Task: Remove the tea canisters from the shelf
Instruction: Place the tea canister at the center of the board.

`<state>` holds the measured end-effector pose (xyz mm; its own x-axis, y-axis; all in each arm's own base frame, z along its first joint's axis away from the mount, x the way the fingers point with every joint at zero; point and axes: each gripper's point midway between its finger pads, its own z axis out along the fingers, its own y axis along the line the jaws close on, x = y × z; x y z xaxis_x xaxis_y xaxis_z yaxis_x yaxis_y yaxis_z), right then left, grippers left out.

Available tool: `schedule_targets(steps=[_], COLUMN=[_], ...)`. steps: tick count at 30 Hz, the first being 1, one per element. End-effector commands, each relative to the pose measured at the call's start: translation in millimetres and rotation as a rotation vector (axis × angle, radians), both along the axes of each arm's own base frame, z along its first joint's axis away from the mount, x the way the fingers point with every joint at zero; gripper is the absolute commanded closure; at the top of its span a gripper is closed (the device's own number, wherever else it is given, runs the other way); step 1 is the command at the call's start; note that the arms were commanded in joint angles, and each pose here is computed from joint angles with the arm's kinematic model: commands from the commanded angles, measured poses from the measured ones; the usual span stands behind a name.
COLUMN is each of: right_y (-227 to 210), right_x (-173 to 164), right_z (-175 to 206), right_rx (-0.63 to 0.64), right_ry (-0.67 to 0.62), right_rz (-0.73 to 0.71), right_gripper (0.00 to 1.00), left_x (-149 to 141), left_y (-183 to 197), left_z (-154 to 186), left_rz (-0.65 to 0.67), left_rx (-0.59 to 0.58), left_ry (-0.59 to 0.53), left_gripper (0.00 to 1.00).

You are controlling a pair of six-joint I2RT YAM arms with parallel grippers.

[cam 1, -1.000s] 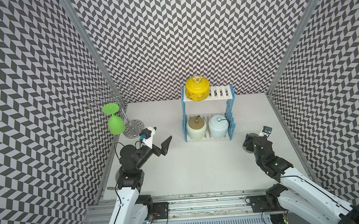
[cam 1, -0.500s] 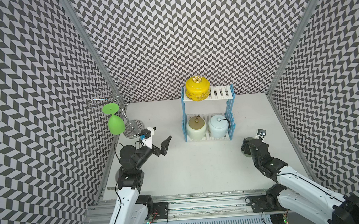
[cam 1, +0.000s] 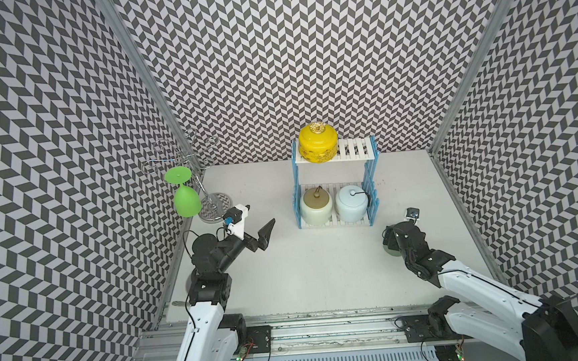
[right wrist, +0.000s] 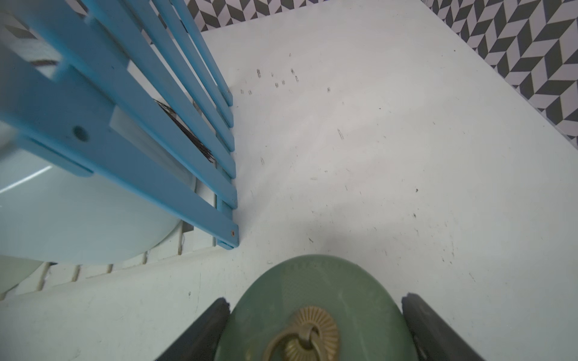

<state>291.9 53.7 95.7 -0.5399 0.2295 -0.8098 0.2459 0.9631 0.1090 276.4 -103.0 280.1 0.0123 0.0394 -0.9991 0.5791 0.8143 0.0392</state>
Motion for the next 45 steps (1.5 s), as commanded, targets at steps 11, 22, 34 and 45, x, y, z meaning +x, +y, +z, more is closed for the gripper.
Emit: schedule_targets(steps=[11,22,34,45], right_y=[13,11,11,10], right_x=[7,10,11,22], right_z=[11,29,47,101], right_rx=[0.098,0.101,0.101,0.038], right_ry=[-0.036,-0.090,-0.122,-0.257], right_rz=[-0.003,-0.011,-0.006,0.028], right_gripper=[0.42,0.18,0.00,0.00], left_x=[0,-3,-1,1], left_y=[1,-1,0,2], left_z=[1,3,2,1], left_rz=[0.002,-0.012,-0.005,0.002], left_rx=[0.003,0.003,0.004,0.003], left_ry=[-0.016,-0.030,-0.023,-0.012], left_gripper=[0.00,0.00,0.00,0.00])
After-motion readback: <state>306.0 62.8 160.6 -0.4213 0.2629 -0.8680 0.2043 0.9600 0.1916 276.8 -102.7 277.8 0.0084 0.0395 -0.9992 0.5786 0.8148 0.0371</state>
